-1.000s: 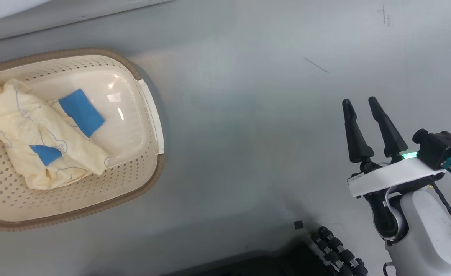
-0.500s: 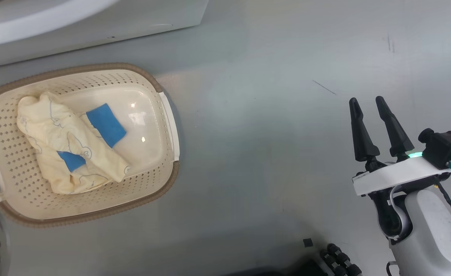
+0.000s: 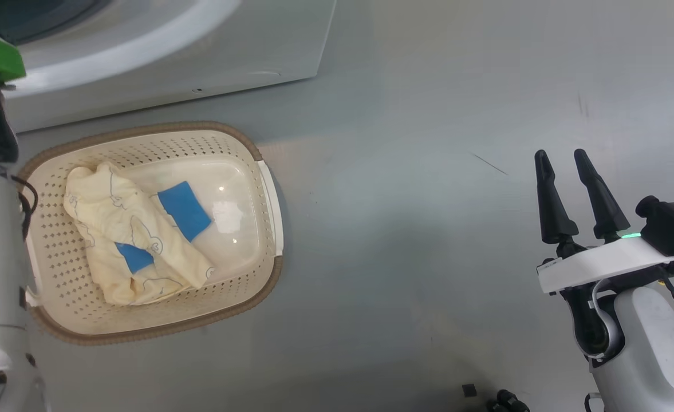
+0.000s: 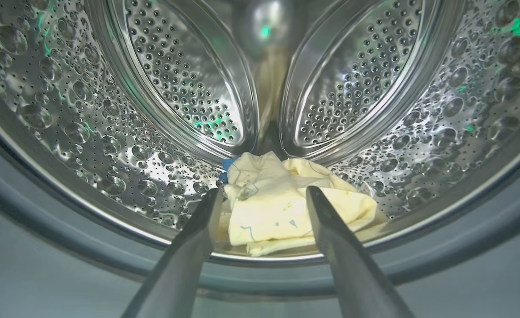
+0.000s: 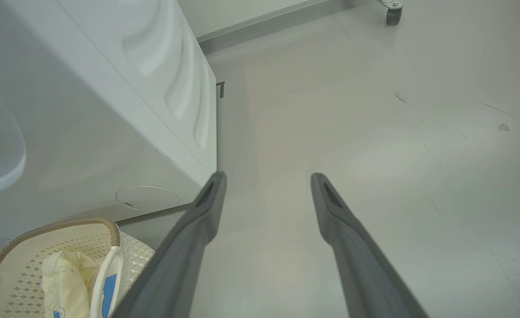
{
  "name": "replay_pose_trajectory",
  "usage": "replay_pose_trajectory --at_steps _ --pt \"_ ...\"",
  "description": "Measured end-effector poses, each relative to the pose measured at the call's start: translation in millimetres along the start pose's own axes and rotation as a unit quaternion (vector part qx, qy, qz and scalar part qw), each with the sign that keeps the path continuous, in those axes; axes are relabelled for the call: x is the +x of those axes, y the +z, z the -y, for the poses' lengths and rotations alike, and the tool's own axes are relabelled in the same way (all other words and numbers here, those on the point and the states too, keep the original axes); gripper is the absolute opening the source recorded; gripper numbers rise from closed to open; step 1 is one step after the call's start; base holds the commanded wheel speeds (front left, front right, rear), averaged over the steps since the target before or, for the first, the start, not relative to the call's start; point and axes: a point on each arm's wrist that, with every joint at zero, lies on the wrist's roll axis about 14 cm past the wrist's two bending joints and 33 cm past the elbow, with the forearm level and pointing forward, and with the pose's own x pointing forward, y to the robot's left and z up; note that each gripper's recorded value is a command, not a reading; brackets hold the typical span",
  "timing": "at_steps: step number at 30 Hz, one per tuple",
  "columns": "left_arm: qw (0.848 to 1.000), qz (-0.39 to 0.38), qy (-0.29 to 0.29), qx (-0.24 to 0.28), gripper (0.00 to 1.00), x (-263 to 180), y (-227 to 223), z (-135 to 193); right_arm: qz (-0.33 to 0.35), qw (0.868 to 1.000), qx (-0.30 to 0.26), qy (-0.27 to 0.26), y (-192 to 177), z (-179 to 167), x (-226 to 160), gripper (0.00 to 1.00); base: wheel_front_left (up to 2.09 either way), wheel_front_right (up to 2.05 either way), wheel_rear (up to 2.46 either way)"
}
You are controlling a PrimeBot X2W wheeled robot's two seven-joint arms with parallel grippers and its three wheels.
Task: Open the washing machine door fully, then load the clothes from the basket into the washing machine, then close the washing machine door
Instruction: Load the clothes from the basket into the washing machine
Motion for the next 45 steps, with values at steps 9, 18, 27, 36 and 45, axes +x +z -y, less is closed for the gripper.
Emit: replay_pose_trajectory --at_steps 9,18,27,36,45 --pt "1.000 -0.016 0.010 -0.012 1.00 -49 -4 3 0.021 1.000 -0.007 -0.001 18 -2 -12 1.00 0.00 0.00 0.00" --pt "0.999 0.019 0.016 -0.032 1.00 -97 27 17 0.048 0.998 -0.021 0.018 39 -18 -26 1.00 0.00 0.00 0.00" --pt "0.998 0.019 0.043 -0.030 1.00 -157 40 8 0.081 0.995 -0.042 0.040 63 -35 -46 1.00 0.00 0.00 0.00" --pt "0.998 0.031 0.046 -0.014 1.00 -208 60 9 0.111 0.990 -0.058 0.059 80 -50 -71 1.00 0.00 0.00 0.00" --pt "0.998 0.029 0.053 -0.009 1.00 -259 65 7 0.140 0.985 -0.079 0.068 93 -63 -95 1.00 0.00 0.00 0.00"
